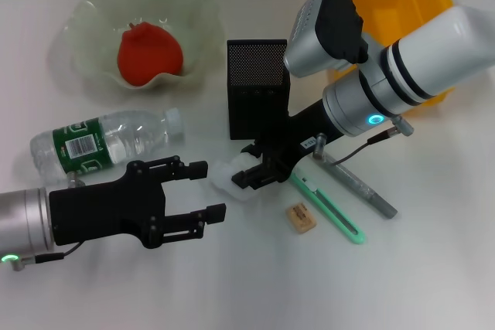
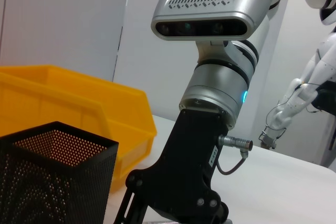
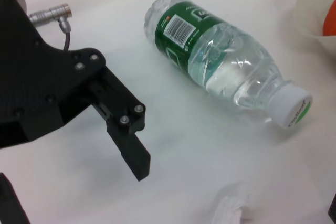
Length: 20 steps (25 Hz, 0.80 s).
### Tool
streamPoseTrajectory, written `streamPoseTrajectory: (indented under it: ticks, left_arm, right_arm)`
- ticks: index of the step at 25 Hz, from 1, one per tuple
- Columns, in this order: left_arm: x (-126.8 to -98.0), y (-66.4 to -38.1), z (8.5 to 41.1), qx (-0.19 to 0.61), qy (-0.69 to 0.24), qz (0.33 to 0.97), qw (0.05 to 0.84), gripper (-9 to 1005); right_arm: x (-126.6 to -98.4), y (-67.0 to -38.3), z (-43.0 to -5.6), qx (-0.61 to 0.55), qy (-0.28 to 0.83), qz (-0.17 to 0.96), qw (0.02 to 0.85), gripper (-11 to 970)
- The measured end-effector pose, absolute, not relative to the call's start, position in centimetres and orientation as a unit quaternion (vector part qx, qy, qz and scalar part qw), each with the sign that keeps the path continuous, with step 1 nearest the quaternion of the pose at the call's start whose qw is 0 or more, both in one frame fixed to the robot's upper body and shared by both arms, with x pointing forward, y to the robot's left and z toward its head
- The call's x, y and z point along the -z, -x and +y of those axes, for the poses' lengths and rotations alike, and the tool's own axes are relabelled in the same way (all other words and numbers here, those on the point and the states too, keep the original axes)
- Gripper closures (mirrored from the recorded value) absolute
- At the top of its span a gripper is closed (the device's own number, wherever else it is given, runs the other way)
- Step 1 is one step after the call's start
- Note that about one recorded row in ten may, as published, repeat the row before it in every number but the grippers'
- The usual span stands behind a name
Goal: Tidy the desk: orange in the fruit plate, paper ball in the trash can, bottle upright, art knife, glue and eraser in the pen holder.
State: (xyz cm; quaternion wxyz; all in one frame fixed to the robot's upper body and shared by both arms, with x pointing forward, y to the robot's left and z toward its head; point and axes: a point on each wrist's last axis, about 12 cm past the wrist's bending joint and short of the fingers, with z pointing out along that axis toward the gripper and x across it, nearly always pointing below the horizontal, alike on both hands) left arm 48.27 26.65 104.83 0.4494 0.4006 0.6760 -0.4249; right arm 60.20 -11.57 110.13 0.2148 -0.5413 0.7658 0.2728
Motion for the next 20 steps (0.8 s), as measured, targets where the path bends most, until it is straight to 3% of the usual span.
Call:
streamPoseTrajectory:
  ticks: [9, 20]
  left_arm:
    - [-104.9, -48.3, 26.8, 0.424, -0.397, 0.676, 0.453, 270]
    - [-104.9, -48.3, 27.2, 0.419, -0.387, 0.681, 0.46, 270]
  right_arm:
    - [-110.8, -59.2, -13.2, -0.304, 0.519, 0.76, 0.244, 477]
    - [-113.1, -55.2, -20.6, -0.416, 0.443, 0.725, 0.324, 479]
